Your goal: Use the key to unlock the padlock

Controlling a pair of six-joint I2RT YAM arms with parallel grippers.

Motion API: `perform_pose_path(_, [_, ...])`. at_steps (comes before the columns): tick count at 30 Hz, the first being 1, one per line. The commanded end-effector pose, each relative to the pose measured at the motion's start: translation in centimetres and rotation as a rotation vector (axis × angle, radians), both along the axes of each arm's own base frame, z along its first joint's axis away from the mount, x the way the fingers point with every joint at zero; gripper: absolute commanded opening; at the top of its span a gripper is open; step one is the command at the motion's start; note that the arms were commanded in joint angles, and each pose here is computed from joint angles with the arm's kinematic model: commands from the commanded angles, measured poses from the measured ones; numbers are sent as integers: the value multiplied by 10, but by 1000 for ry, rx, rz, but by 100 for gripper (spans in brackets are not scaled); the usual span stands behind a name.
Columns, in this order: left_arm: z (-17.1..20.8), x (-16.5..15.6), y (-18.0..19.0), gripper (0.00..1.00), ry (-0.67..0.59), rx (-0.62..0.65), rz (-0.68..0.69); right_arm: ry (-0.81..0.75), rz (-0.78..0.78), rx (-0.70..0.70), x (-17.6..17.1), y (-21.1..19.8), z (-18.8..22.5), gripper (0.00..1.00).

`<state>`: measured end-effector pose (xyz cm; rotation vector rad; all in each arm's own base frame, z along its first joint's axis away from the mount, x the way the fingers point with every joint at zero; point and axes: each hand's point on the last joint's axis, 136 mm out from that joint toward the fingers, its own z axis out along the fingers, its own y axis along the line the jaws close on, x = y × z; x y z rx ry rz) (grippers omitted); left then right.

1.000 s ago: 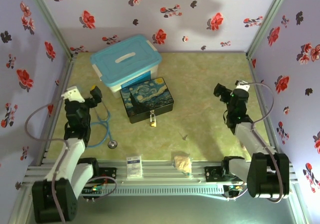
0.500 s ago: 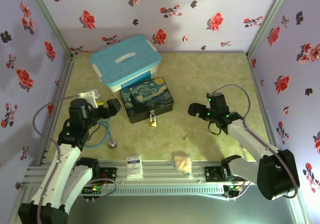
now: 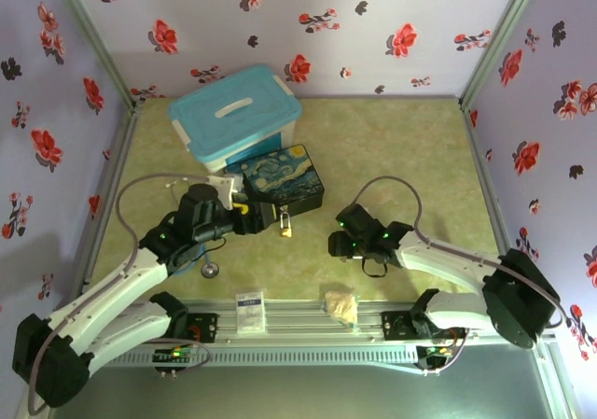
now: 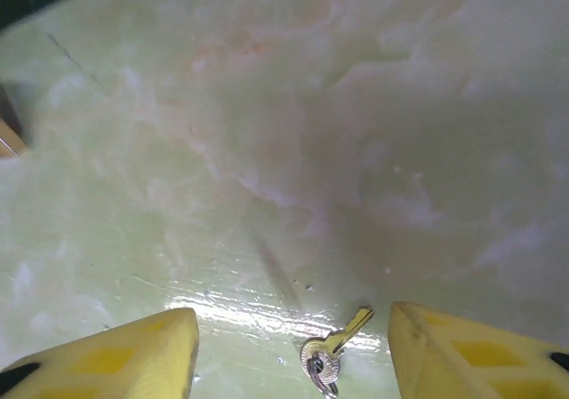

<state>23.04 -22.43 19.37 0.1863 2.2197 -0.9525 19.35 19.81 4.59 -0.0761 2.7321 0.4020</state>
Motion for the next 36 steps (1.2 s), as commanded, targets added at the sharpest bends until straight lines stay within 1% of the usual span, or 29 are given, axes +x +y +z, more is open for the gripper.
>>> perform_pose_path(1, [21,11,-8,99,-62,-18,28,-37,-83,-75,2,-7,-8,55])
perform_pose_path(3, [22,11,-12,98,-73,-20,16,-67,-80,-126,0,-9,-9,55])
perform_pose_path(4, [24,10,-14,99,-86,-25,6,-69,-79,-130,-1,-8,-11,55])
perform_pose_path(9, [30,9,-20,98,-107,-40,-12,-34,-89,-168,-6,-10,-28,53])
perform_pose_path(11, [31,7,-22,99,-110,-41,-20,-28,-83,-177,-8,-9,-31,48])
perform_pose_path(15, [34,6,-26,99,-126,-53,-31,-38,-89,-213,-10,-16,-34,45])
perform_pose_path(16, [34,6,-27,100,-128,-55,-32,-40,-84,-213,-10,-15,-35,43])
perform_pose_path(18, [35,8,-29,99,-131,-59,-34,-46,-62,-202,-10,-12,-37,40])
perform_pose_path(21, [34,7,-34,99,-130,-57,-50,-33,7,-188,-12,-3,-41,32])
perform_pose_path(22, [34,7,-35,100,-127,-55,-54,-25,21,-198,-12,-2,-42,30])
perform_pose_path(26, [29,10,-38,99,-121,-41,-59,-16,79,-276,-14,-6,-49,26])
perform_pose_path(29, [28,12,-43,100,-119,-45,-65,-28,125,-321,-15,-6,-48,22])
perform_pose_path(33, [25,13,-49,100,-107,-38,-80,-38,153,-348,-17,-6,-46,21])
perform_pose_path(36, [21,16,-52,100,-98,-35,-77,-27,132,-363,-20,-13,-49,25])
